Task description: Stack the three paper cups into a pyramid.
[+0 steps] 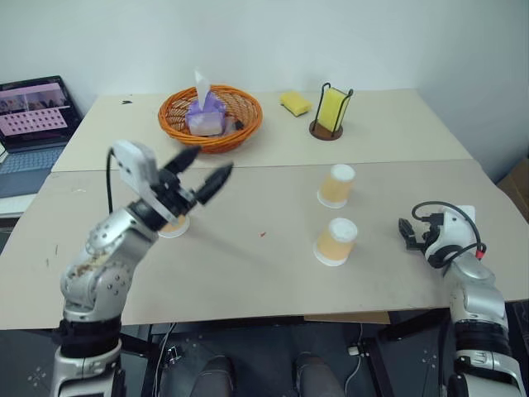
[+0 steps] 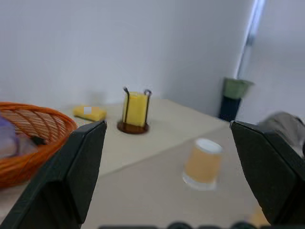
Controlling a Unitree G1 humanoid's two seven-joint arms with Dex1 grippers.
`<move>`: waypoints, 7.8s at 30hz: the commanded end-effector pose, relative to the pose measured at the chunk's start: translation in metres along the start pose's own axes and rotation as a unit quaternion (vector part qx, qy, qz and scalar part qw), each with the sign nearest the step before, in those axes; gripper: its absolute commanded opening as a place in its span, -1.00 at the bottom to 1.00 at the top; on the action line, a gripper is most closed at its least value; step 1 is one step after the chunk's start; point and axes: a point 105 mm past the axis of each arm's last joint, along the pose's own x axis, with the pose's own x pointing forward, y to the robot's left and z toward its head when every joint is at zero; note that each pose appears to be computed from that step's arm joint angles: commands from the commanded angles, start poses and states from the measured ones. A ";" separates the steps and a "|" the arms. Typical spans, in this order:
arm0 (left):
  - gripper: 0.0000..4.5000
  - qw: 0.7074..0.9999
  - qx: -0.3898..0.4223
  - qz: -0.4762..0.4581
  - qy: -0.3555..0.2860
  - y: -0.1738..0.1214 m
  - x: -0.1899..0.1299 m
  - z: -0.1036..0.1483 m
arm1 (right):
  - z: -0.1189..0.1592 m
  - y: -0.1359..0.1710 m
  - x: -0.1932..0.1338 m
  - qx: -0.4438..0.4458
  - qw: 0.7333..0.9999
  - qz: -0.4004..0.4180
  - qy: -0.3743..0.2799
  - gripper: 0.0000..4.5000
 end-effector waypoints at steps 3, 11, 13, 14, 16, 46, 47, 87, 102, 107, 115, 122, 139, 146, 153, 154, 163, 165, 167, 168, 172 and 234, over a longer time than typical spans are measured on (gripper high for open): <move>0.96 0.994 0.067 -0.045 0.071 -0.002 -0.022 -0.030 | 0.017 -0.011 -0.021 -0.055 0.993 0.104 0.009 1.00; 0.96 0.983 0.057 -0.139 0.106 -0.027 -0.020 -0.047 | 0.029 0.042 -0.097 -0.112 0.885 0.444 0.085 1.00; 0.96 0.979 0.046 -0.166 0.112 -0.036 -0.018 -0.051 | 0.043 0.056 -0.100 -0.109 0.872 0.473 0.066 1.00; 0.96 0.977 0.042 -0.176 0.111 -0.040 -0.016 -0.051 | 0.048 0.063 -0.099 -0.110 0.869 0.480 0.056 1.00; 0.96 0.975 0.032 -0.191 0.112 -0.046 -0.014 -0.052 | 0.058 0.076 -0.096 -0.110 0.862 0.494 0.035 1.00; 0.96 0.961 0.033 -0.223 0.161 -0.049 -0.025 -0.062 | 0.082 0.128 -0.069 -0.108 0.829 0.549 -0.026 1.00; 0.96 0.961 0.033 -0.220 0.161 -0.049 -0.025 -0.061 | 0.082 0.129 -0.068 -0.109 0.828 0.549 -0.026 1.00; 1.00 0.973 0.036 -0.151 0.172 -0.043 -0.041 -0.060 | 0.130 0.298 -0.040 -0.149 0.696 0.698 -0.070 0.23; 1.00 0.977 0.035 -0.125 0.171 -0.045 -0.045 -0.058 | 0.127 0.324 -0.021 -0.168 0.698 0.694 -0.051 0.23; 1.00 0.977 0.036 -0.120 0.171 -0.046 -0.045 -0.060 | 0.130 0.329 -0.021 -0.162 0.696 0.697 -0.052 0.72; 1.00 0.977 0.037 -0.121 0.172 -0.044 -0.045 -0.060 | 0.147 0.313 -0.024 -0.173 0.696 0.691 -0.090 0.99; 1.00 0.976 0.038 -0.128 0.172 -0.044 -0.043 -0.061 | 0.159 0.266 -0.058 -0.180 0.689 0.691 -0.128 0.99; 1.00 0.974 0.037 -0.143 0.173 -0.040 -0.033 -0.062 | 0.092 0.124 -0.006 -0.041 0.979 0.188 -0.066 0.99; 1.00 0.974 0.041 -0.139 0.172 -0.037 -0.032 -0.061 | 0.104 0.133 0.020 -0.024 0.981 0.166 -0.097 0.99; 1.00 0.976 0.043 -0.131 0.170 -0.037 -0.033 -0.061 | 0.118 0.134 0.038 -0.030 0.979 0.162 -0.118 0.99; 1.00 0.976 0.043 -0.130 0.170 -0.036 -0.033 -0.061 | 0.120 0.135 0.039 -0.031 0.979 0.163 -0.121 0.99; 1.00 0.977 0.048 -0.120 0.172 -0.035 -0.036 -0.059 | 0.120 0.144 0.054 -0.025 0.977 0.171 -0.123 0.99; 1.00 0.977 0.048 -0.119 0.172 -0.035 -0.036 -0.059 | 0.120 0.146 0.057 -0.023 0.977 0.173 -0.123 0.99; 1.00 0.977 0.049 -0.118 0.172 -0.035 -0.036 -0.059 | 0.121 0.146 0.059 -0.022 0.977 0.174 -0.123 0.99; 1.00 0.977 0.048 -0.118 0.171 -0.035 -0.036 -0.059 | 0.121 0.144 0.060 -0.019 0.977 0.170 -0.124 0.99; 1.00 0.977 0.047 -0.117 0.172 -0.036 -0.037 -0.060 | 0.123 0.138 0.062 -0.013 0.978 0.167 -0.128 0.99; 1.00 0.978 0.043 -0.098 0.181 -0.040 -0.042 -0.064 | 0.100 0.259 -0.023 -0.110 0.805 0.574 -0.099 0.24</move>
